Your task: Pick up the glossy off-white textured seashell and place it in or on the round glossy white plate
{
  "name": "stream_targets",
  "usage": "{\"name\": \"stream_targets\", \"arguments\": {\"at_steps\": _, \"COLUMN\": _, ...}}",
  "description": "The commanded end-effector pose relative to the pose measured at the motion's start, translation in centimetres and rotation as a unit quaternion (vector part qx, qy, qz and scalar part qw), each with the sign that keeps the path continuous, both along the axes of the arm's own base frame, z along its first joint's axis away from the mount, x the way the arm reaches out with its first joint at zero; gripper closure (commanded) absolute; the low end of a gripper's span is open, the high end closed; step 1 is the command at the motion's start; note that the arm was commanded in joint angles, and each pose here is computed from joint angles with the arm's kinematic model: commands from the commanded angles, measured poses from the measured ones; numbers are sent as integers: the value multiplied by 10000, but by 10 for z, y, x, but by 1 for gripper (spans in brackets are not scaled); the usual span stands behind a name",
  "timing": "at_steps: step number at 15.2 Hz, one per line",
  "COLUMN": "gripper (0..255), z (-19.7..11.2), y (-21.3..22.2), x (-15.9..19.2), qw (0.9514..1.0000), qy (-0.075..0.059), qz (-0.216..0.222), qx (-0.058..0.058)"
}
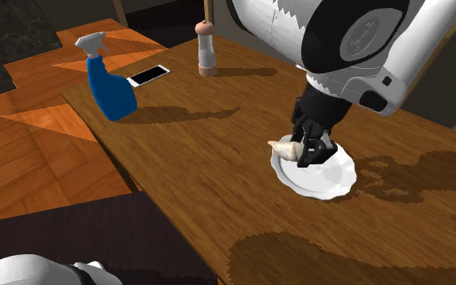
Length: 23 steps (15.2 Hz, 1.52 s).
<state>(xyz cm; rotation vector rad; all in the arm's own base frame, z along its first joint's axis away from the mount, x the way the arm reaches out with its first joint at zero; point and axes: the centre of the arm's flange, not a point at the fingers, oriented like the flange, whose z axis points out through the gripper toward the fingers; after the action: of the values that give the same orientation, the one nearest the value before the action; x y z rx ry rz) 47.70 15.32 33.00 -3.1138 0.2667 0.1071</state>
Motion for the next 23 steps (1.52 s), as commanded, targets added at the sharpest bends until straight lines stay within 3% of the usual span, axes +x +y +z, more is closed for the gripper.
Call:
{"name": "stream_targets", "arguments": {"at_steps": 1, "gripper": 255, "z": -2, "y": 9, "x": 24, "qw": 10000, "qy": -1, "qz": -4, "qx": -1}}
{"name": "stream_targets", "arguments": {"at_steps": 5, "gripper": 255, "z": -3, "y": 24, "x": 73, "qw": 10000, "qy": -1, "qz": -4, "qx": -1}}
{"name": "stream_targets", "arguments": {"at_steps": 17, "gripper": 255, "z": -70, "y": 24, "x": 73, "qw": 10000, "qy": -1, "qz": -4, "qx": -1}}
{"name": "stream_targets", "arguments": {"at_steps": 23, "gripper": 255, "z": -70, "y": 24, "x": 73, "qw": 10000, "qy": -1, "qz": -4, "qx": -1}}
